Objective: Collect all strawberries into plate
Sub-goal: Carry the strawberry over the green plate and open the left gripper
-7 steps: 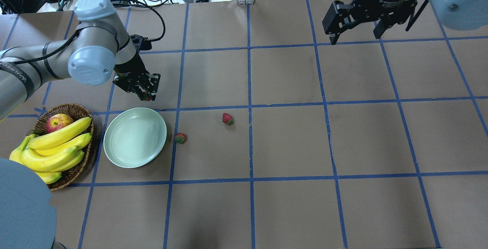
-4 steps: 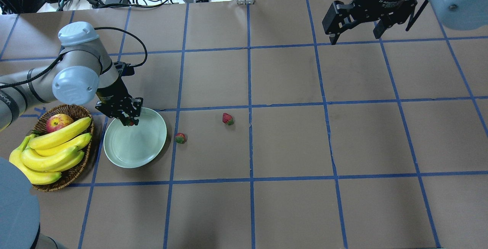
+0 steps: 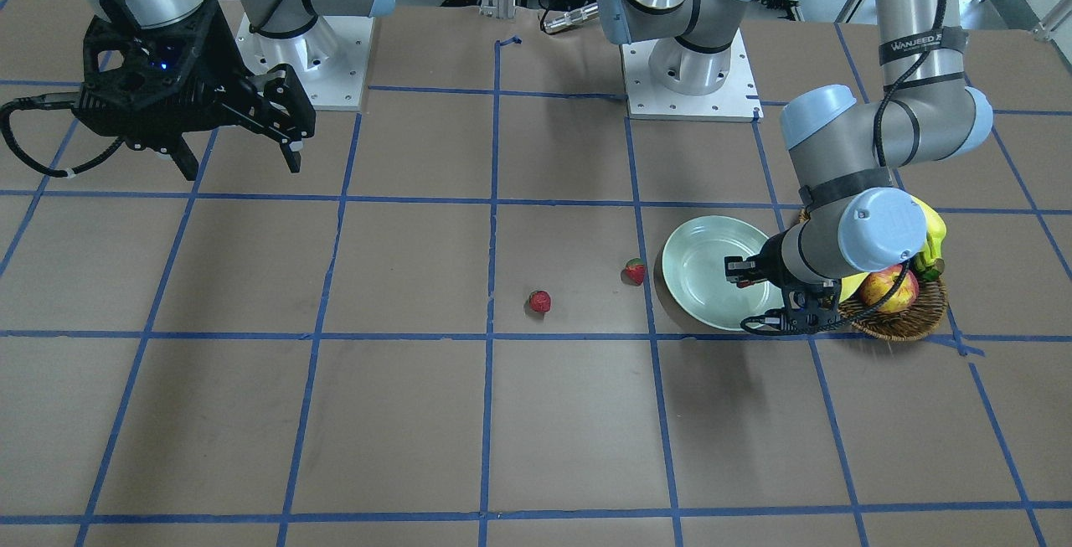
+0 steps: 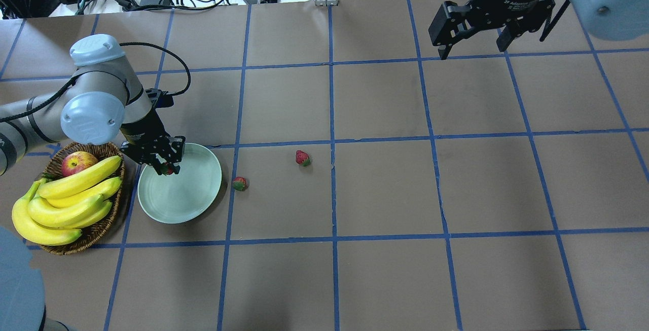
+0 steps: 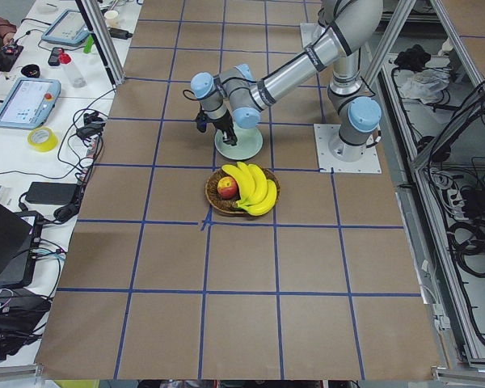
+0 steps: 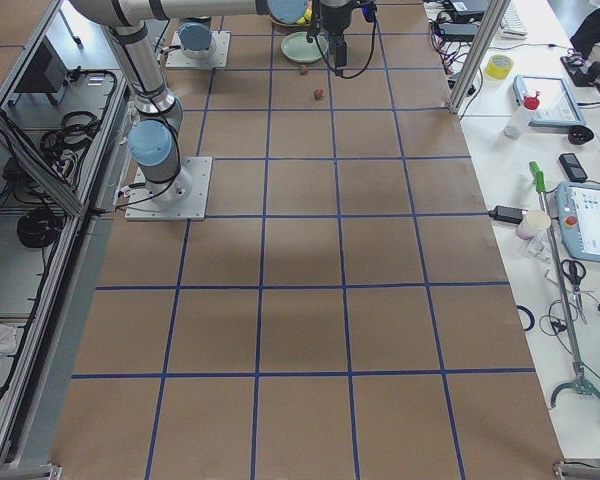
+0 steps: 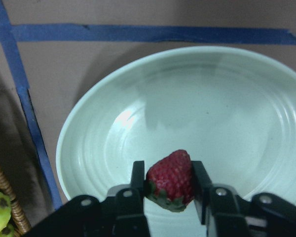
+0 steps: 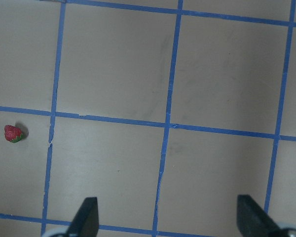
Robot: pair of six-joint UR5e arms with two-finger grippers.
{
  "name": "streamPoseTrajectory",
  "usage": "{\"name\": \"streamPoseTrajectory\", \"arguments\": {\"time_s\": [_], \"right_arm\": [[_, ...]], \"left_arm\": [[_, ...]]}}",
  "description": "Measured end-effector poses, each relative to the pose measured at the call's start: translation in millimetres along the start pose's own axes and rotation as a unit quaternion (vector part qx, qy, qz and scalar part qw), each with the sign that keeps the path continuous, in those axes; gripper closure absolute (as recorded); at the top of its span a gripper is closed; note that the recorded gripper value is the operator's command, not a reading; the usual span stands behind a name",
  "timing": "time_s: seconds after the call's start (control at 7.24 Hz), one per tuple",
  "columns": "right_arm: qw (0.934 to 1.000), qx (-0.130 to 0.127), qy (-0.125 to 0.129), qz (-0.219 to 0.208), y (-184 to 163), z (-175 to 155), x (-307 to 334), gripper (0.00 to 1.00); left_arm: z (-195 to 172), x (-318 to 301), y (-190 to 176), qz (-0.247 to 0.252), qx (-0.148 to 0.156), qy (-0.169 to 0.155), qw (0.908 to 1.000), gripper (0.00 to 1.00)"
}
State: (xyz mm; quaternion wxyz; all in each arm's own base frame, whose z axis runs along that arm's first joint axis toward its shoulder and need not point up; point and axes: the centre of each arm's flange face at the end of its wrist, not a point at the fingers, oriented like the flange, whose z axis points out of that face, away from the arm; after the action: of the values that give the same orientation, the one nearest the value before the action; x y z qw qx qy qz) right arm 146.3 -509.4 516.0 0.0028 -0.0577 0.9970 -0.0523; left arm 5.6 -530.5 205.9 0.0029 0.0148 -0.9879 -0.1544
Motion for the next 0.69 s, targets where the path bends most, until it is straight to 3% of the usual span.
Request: {"name": "streamPoseTrajectory", "arguments": {"time_s": [0.41, 0.69], "right_arm": [[1.0000, 0.000, 0.000, 0.000, -0.1, 0.0, 0.0, 0.00], [1.0000, 0.000, 0.000, 0.000, -0.1, 0.0, 0.0, 0.00]], "left_arm": [[-22.0, 7.3, -1.6, 0.002, 0.020, -0.001, 0.9998, 0.00], [-39.4, 50.6, -1.7, -0.019, 0.041, 0.012, 0.9989, 0.00]]}}
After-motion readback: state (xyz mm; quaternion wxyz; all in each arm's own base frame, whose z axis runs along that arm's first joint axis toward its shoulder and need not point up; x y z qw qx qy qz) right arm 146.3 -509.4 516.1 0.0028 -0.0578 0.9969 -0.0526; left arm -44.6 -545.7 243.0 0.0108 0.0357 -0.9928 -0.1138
